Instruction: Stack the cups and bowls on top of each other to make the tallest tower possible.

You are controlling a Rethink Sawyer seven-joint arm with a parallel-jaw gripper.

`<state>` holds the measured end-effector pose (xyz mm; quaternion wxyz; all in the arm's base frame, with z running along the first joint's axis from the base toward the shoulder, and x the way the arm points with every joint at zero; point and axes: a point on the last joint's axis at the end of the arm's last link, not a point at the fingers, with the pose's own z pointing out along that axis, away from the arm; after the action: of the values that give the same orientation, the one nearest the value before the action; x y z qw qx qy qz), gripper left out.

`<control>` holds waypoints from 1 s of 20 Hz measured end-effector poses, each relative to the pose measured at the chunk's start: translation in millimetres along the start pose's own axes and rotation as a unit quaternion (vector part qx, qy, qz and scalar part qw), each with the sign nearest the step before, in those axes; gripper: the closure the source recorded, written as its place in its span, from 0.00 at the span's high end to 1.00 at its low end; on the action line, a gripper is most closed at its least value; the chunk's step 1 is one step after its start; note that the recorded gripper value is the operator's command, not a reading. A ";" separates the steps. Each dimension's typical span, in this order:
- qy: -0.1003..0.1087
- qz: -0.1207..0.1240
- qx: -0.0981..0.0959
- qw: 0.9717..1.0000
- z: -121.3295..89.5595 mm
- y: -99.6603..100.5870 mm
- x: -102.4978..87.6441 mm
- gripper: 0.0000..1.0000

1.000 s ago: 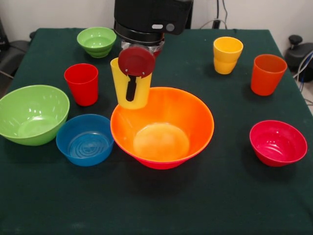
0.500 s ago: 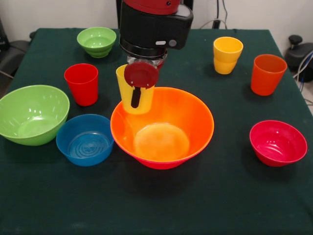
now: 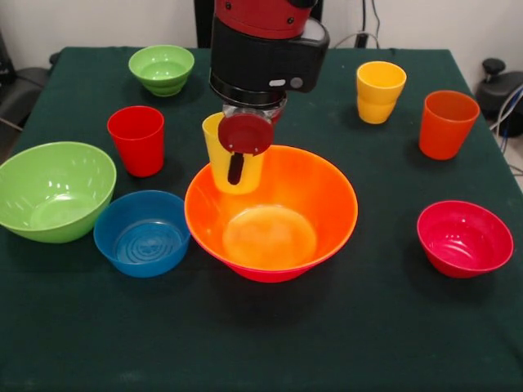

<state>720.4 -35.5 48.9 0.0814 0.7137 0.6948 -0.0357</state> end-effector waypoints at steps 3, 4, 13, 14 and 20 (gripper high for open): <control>0.000 -0.003 0.001 1.000 2.9 0.4 4.3 0.00; 0.000 -0.004 0.000 1.000 4.2 0.9 5.9 0.00; -0.001 -0.015 -0.009 1.000 9.4 12.0 20.1 0.00; -0.001 -0.015 -0.010 1.000 9.6 13.4 20.4 0.00; -0.002 -0.012 -0.012 1.000 10.6 16.4 15.1 0.00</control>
<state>737.9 -22.6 37.1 0.0911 0.7044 0.7033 -0.0297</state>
